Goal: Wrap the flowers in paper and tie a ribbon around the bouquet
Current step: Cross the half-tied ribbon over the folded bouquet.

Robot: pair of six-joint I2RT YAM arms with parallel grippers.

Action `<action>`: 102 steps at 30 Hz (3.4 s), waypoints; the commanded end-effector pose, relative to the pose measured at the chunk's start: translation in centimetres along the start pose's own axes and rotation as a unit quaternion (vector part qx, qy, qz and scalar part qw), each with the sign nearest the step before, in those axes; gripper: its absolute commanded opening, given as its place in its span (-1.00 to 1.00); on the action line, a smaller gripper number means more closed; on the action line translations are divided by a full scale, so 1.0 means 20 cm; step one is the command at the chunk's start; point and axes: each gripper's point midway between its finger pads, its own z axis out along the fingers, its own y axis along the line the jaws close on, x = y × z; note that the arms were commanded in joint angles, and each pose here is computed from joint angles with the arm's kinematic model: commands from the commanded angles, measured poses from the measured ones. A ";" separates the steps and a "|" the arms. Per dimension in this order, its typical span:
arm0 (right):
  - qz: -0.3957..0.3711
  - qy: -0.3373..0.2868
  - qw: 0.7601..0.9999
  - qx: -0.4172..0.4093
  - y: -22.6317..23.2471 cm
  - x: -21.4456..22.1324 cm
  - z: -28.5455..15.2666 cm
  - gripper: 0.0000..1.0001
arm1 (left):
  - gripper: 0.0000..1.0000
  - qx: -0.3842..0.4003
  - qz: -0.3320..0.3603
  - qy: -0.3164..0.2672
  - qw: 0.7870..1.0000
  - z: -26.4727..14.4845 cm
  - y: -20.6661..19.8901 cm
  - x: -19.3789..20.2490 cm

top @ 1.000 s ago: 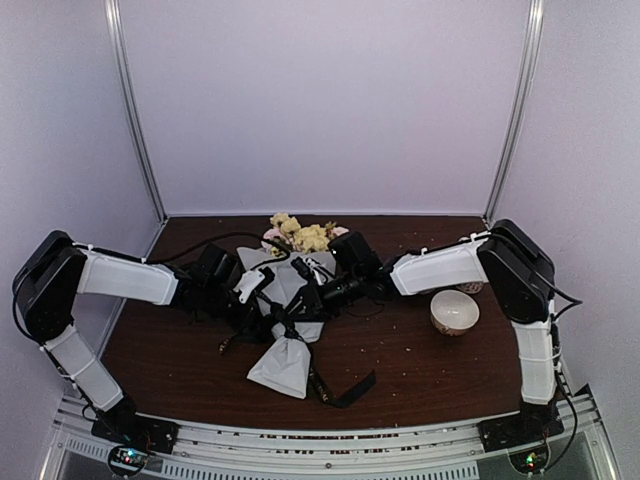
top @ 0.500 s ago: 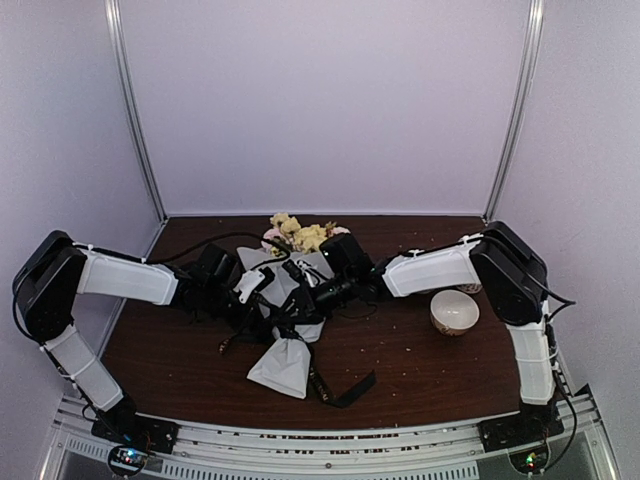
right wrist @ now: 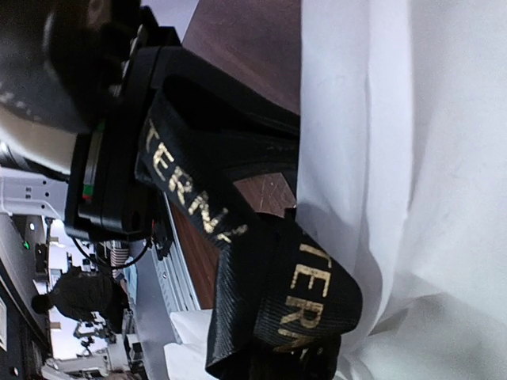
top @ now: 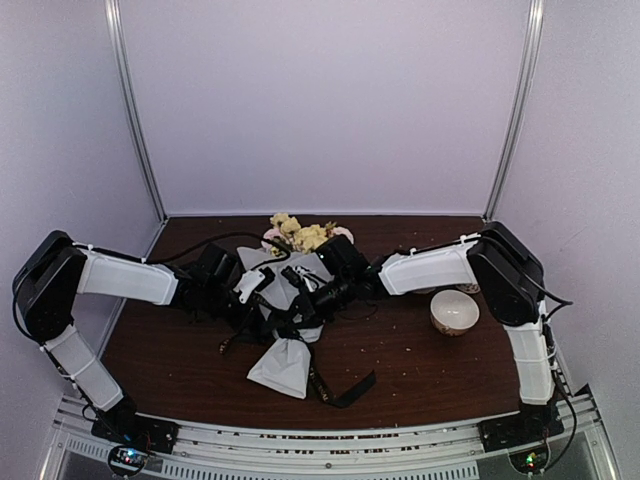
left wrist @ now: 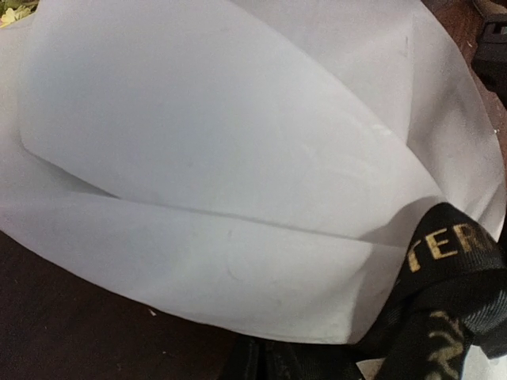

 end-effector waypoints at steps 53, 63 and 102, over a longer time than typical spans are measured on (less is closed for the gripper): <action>0.003 -0.113 0.986 0.121 -0.16 -0.19 -0.45 -1.00 | -1.00 -0.025 0.003 -0.009 1.000 -0.03 0.04 0.00; -0.012 -0.123 0.983 0.135 -0.18 -0.20 -0.53 -1.00 | -1.00 -0.027 0.003 -0.010 1.000 -0.03 0.05 0.00; 0.008 -0.041 0.999 0.030 -0.13 -0.03 -0.29 -0.55 | -0.89 -0.015 0.005 -0.029 0.999 -0.06 0.02 -0.03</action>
